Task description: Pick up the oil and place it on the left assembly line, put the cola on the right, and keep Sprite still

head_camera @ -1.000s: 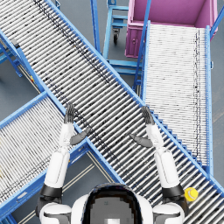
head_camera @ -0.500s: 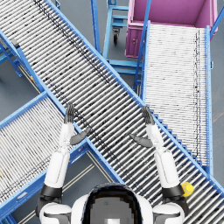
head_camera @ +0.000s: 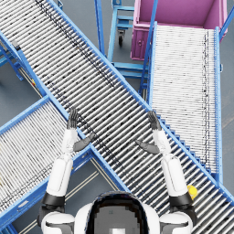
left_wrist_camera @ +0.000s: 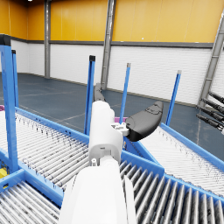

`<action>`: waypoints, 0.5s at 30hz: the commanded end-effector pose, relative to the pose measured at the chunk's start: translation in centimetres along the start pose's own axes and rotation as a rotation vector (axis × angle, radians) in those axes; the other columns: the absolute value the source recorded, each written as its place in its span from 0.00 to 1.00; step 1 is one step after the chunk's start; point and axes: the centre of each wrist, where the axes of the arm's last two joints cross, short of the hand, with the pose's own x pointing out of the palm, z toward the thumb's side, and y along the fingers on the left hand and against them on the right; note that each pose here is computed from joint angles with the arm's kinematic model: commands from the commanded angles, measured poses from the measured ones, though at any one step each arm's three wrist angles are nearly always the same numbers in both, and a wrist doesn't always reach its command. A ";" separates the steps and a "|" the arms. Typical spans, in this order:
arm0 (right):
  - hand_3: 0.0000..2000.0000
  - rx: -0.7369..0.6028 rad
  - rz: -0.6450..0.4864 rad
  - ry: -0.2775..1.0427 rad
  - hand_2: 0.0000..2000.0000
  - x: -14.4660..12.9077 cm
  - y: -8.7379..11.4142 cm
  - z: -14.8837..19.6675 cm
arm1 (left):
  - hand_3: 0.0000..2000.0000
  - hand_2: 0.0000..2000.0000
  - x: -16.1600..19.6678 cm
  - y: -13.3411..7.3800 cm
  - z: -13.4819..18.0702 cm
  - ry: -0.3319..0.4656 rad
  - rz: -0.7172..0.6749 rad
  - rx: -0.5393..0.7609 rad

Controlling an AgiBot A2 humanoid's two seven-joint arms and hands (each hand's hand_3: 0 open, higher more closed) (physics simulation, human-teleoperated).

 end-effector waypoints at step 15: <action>0.00 -0.154 -0.095 -0.048 0.00 0.7 -1.5 0.7 | 0.00 0.00 -1.4 1.4 2.4 -0.022 -0.014 0.212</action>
